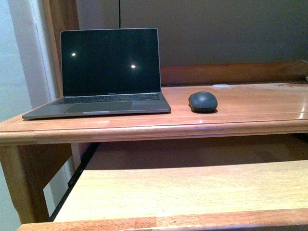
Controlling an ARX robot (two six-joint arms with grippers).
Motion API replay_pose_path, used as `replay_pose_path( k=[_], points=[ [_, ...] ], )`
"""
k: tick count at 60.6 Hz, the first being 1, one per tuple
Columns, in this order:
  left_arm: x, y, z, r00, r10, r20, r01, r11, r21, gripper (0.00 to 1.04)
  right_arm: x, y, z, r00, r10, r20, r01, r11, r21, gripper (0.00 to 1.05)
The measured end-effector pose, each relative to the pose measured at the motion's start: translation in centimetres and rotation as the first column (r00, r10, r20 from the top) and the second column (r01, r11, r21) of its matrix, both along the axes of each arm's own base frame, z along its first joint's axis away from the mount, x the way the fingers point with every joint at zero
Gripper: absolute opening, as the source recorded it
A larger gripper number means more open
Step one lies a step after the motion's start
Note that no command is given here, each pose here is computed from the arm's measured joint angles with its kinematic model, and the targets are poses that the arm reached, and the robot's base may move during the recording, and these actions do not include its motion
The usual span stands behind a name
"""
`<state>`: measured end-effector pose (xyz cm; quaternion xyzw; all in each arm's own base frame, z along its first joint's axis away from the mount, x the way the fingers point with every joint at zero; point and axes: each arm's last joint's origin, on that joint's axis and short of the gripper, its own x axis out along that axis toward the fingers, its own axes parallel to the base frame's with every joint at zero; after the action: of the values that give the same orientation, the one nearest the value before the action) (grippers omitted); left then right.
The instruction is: Place mouse
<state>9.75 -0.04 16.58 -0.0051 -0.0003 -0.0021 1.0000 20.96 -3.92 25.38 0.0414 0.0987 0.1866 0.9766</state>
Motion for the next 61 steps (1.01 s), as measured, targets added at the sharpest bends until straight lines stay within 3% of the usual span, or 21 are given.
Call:
replay_pose_path(
  k=[12,21,29,42,61],
  points=[
    [0.0,0.0,0.0,1.000,0.000,0.000,0.000,1.000,0.000,0.97,-5.0,-1.1,-5.4,0.989,0.090,-0.121,-0.093,0.995,-0.020,0.97],
    [0.0,0.0,0.0,1.000,0.000,0.000,0.000,1.000,0.000,0.97,-5.7,-0.1,-8.6,0.981,0.102,-0.165,-0.126,0.982,-0.140,0.97],
    [0.0,0.0,0.0,1.000,0.000,0.000,0.000,1.000,0.000,0.97,-3.7,1.9,-9.3,0.986,0.101,-0.133,-0.128,0.969,-0.212,0.97],
    [0.0,0.0,0.0,1.000,0.000,0.000,0.000,1.000,0.000,0.97,0.6,6.8,-10.5,0.991,0.081,-0.103,-0.103,0.966,-0.237,0.97],
    [0.0,0.0,0.0,1.000,0.000,0.000,0.000,1.000,0.000,0.97,10.6,13.1,-8.3,0.993,-0.119,-0.014,0.113,0.966,-0.232,0.97]
  ],
)
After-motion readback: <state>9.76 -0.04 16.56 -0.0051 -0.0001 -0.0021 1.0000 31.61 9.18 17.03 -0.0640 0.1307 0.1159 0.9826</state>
